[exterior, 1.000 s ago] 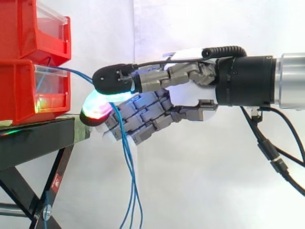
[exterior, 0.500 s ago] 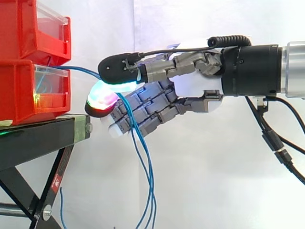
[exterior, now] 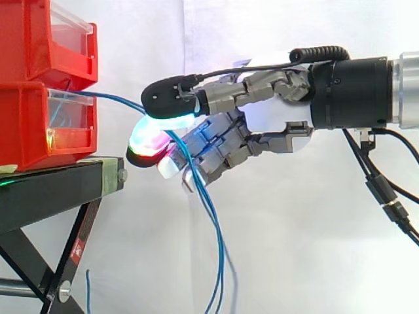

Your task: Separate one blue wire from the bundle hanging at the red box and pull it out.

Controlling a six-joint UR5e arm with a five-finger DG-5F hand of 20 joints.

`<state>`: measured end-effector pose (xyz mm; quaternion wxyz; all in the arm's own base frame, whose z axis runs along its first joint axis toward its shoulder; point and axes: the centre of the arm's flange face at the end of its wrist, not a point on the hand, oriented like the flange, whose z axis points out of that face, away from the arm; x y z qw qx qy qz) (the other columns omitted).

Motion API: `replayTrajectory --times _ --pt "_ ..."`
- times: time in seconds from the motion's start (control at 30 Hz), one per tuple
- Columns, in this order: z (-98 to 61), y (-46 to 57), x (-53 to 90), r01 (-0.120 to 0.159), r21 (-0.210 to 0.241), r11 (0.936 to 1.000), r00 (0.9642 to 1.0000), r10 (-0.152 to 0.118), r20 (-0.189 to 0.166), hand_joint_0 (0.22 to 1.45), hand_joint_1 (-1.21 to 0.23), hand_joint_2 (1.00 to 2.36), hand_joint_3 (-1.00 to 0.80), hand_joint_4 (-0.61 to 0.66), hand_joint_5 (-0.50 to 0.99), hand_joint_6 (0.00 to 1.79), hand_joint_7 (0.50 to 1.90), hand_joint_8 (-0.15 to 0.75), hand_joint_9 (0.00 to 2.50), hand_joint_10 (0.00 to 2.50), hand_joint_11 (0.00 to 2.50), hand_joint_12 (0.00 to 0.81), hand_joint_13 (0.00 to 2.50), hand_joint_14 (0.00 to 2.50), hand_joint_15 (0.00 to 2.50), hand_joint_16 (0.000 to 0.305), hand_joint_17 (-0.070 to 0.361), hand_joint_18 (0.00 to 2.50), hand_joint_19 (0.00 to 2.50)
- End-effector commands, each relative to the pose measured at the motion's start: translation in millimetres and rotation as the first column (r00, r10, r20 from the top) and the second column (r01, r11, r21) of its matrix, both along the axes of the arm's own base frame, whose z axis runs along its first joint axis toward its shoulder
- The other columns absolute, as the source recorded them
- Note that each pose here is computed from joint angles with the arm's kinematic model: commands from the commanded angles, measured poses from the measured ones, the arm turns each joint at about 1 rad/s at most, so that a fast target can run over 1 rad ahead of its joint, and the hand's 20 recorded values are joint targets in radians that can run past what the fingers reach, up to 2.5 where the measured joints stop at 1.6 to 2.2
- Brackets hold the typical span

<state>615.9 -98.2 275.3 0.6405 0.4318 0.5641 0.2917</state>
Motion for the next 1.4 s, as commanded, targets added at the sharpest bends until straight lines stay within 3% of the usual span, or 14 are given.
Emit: replayTrajectory --times 0.0,0.4,0.6,0.87,1.2,1.37 --pt "-0.5 -0.1 -0.9 0.001 0.0 1.0 1.0 -0.001 -0.008 0.63 -0.7 1.02 -0.16 0.19 -0.18 0.85 0.82 0.408 0.96 0.02 0.55 0.454 1.31 0.02 0.76 0.049 0.109 0.72 0.26" --pt "-1.3 2.9 -1.4 -0.006 0.012 0.9999 0.9999 0.006 -0.014 0.63 -0.69 1.02 -0.17 0.2 -0.19 0.84 0.82 0.412 1.03 0.02 0.66 0.445 1.47 0.03 1.02 0.049 0.109 0.72 0.27" --pt "-1.6 2.9 -1.7 -0.005 0.043 0.9991 0.9999 0.006 -0.01 0.63 -0.69 1.02 -0.16 0.2 -0.19 0.84 0.83 0.412 1.06 0.02 0.72 0.446 1.46 0.02 1.01 0.049 0.111 0.72 0.27" --pt "-0.7 1.9 -3.2 -0.005 0.047 0.9989 0.9998 0.006 -0.017 0.63 -0.69 1.02 -0.16 0.2 -0.19 0.84 0.83 0.424 1.09 0.02 0.75 0.46 1.36 0.03 0.94 0.05 0.112 0.71 0.27" --pt "-0.9 2.7 -3.3 -0.005 0.047 0.9989 0.9998 0.006 -0.018 0.62 -0.68 1.02 -0.14 0.17 -0.19 0.85 0.82 0.366 0.84 0.02 0.88 0.493 1.14 0.02 0.85 0.051 0.115 0.7 0.28" --pt "0.1 2.7 -3.4 -0.005 0.047 0.9989 0.9998 0.006 -0.017 0.61 -0.68 1.02 -0.12 0.16 -0.18 0.85 0.82 0.363 0.69 0.02 0.81 0.501 1.01 0.02 0.79 0.052 0.118 0.67 0.32"
